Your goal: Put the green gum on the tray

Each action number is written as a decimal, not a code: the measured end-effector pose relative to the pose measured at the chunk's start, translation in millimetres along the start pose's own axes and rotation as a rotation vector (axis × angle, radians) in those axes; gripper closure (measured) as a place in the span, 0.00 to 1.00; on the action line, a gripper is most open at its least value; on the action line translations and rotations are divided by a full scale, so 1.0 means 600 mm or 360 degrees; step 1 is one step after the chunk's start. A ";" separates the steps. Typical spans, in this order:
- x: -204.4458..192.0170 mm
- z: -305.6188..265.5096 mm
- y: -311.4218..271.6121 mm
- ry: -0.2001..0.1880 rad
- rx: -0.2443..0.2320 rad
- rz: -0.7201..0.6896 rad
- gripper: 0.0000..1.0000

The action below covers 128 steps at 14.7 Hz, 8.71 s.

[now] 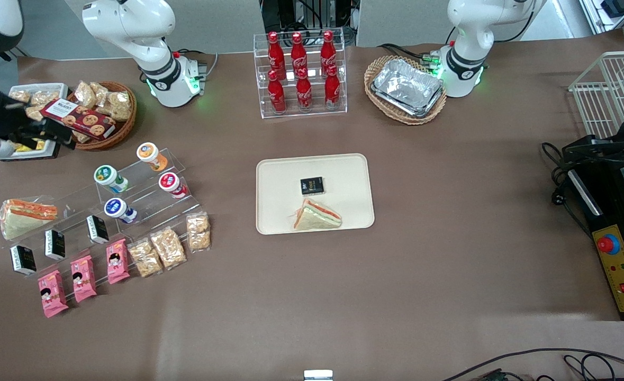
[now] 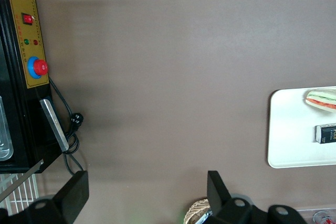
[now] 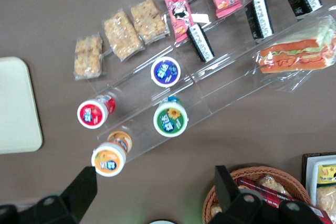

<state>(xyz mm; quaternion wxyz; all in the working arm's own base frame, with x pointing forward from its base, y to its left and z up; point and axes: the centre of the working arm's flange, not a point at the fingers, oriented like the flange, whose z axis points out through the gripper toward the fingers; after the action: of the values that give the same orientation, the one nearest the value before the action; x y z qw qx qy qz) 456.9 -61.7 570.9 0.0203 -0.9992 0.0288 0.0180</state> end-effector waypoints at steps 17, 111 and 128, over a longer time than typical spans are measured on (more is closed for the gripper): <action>0.012 0.180 0.015 0.0004 -0.0034 -0.0099 0.00; -0.043 0.512 -0.715 0.0078 0.0102 0.0129 0.00; 0.206 -0.069 -0.050 -0.0026 -0.0157 0.0028 0.00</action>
<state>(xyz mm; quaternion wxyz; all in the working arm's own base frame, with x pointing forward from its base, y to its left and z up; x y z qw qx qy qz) 583.4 -40.8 609.0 -0.0289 -0.9985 0.0366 0.0277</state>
